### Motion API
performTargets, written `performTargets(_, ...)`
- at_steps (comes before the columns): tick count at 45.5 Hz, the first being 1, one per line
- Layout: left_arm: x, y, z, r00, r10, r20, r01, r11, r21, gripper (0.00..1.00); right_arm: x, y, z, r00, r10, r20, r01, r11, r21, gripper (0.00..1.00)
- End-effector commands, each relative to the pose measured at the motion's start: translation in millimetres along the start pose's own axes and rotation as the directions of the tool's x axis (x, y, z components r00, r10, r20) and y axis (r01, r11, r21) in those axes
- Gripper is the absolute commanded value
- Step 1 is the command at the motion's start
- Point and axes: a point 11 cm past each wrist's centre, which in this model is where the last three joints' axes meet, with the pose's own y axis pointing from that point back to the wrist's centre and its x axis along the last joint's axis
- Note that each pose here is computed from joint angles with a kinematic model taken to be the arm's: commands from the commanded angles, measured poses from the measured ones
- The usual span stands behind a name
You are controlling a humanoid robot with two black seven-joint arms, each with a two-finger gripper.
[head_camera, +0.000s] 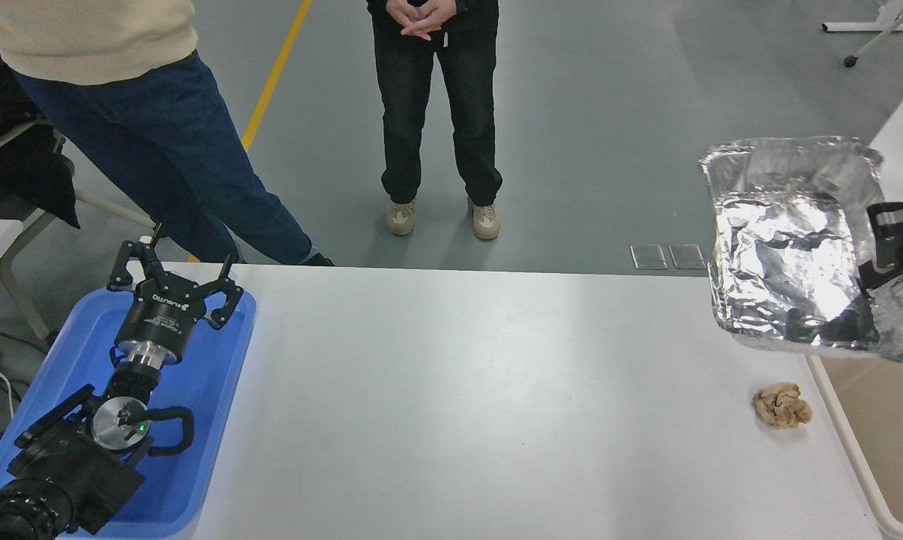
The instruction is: Pick up foil plate and place in dustbin
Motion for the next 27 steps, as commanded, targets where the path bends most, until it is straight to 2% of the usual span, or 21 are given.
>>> performTargets(1,1,1,0,1.0,0.002,-0.001,-0.002,1.0,-0.002,1.0,-18,-34,76,0.989,-0.074,0.129,0.09,0.988,-0.127,0.0)
performTargets(10,1,1,0,1.0,0.002,-0.002,-0.003,1.0,-0.004,1.0,-19,-75,121,0.987,0.02,0.161,0.012,0.981,-0.194,0.0)
performTargets(20,1,1,0,1.0,0.002,-0.002,-0.003,1.0,-0.004,1.0,-19,-127,164,0.965,0.181,0.189,-0.14,0.967,-0.213,0.0)
performTargets(27,0,0,1,1.0,0.001,-0.002,-0.001,1.0,-0.005,1.0,-27,-163,195,0.964,0.201,0.173,-0.143,0.943,-0.3,0.0)
